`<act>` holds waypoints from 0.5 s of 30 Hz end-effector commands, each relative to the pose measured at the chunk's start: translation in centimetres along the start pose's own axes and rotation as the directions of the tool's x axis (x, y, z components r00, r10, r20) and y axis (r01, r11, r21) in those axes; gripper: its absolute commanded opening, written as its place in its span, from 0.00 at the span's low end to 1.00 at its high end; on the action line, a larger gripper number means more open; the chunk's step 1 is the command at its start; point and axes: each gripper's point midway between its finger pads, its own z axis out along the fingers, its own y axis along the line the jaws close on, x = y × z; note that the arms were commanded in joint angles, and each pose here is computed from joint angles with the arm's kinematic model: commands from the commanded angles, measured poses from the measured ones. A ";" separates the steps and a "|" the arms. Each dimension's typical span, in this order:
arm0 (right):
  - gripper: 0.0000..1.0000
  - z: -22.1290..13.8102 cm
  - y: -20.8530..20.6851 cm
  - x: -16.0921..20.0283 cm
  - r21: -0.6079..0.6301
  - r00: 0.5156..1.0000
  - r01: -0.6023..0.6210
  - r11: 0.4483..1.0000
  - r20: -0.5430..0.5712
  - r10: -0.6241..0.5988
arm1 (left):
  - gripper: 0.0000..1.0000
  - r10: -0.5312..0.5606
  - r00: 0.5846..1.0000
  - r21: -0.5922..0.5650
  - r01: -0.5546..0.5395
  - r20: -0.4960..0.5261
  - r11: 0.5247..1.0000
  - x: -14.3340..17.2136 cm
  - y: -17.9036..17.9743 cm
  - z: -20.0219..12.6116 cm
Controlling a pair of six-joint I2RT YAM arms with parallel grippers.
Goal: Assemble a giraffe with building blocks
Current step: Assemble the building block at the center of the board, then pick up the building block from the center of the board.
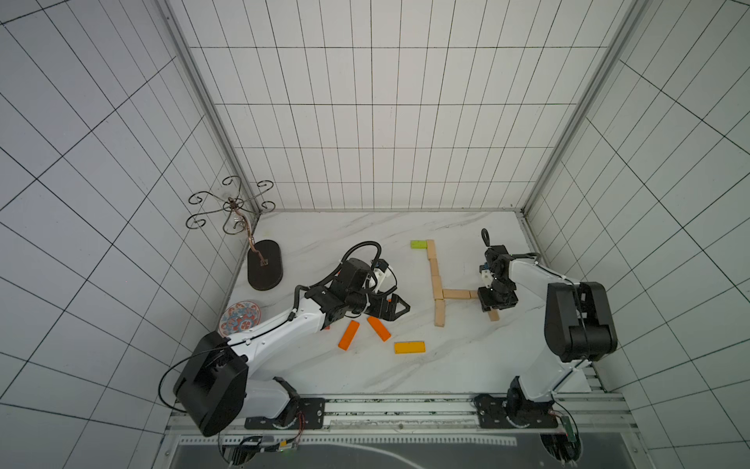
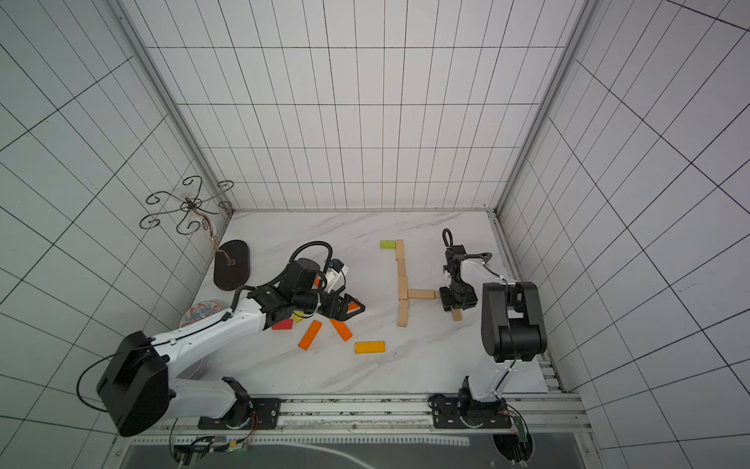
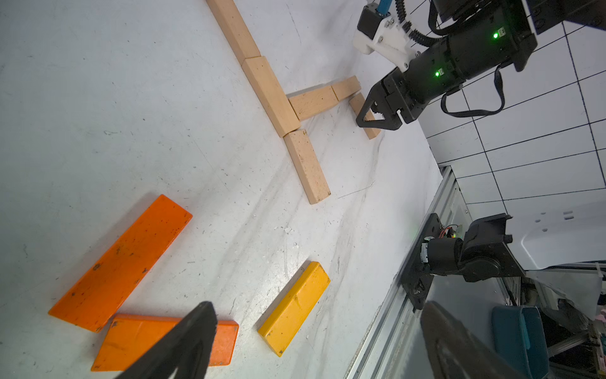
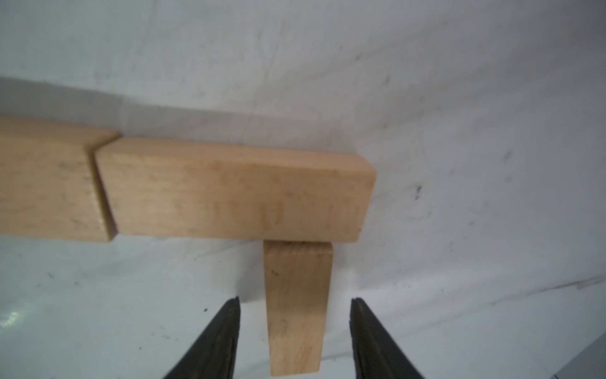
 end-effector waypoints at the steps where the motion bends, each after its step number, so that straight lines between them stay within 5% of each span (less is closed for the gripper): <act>1: 0.60 -2.8 -0.5 -2.3 -0.017 0.996 -0.016 1.000 0.083 0.017 | 0.97 0.017 1.000 -0.012 -0.017 0.007 1.000 -0.4 0.1 0.0; 5: 0.65 -4.1 -0.3 -3.3 -0.039 0.991 -0.017 0.999 0.129 0.022 | 0.97 0.019 1.000 -0.023 -0.019 0.006 1.000 -0.4 0.3 0.0; 9: 0.84 -5.6 -0.6 -4.0 -0.038 0.987 -0.015 0.999 0.157 0.021 | 0.97 0.020 1.000 -0.036 -0.019 0.003 0.999 -0.3 0.5 0.1; 15: 0.85 -8.8 -1.2 -5.1 -0.019 0.976 -0.008 1.000 0.216 0.011 | 0.97 0.028 1.000 -0.060 -0.028 0.003 0.998 -0.7 0.6 -0.2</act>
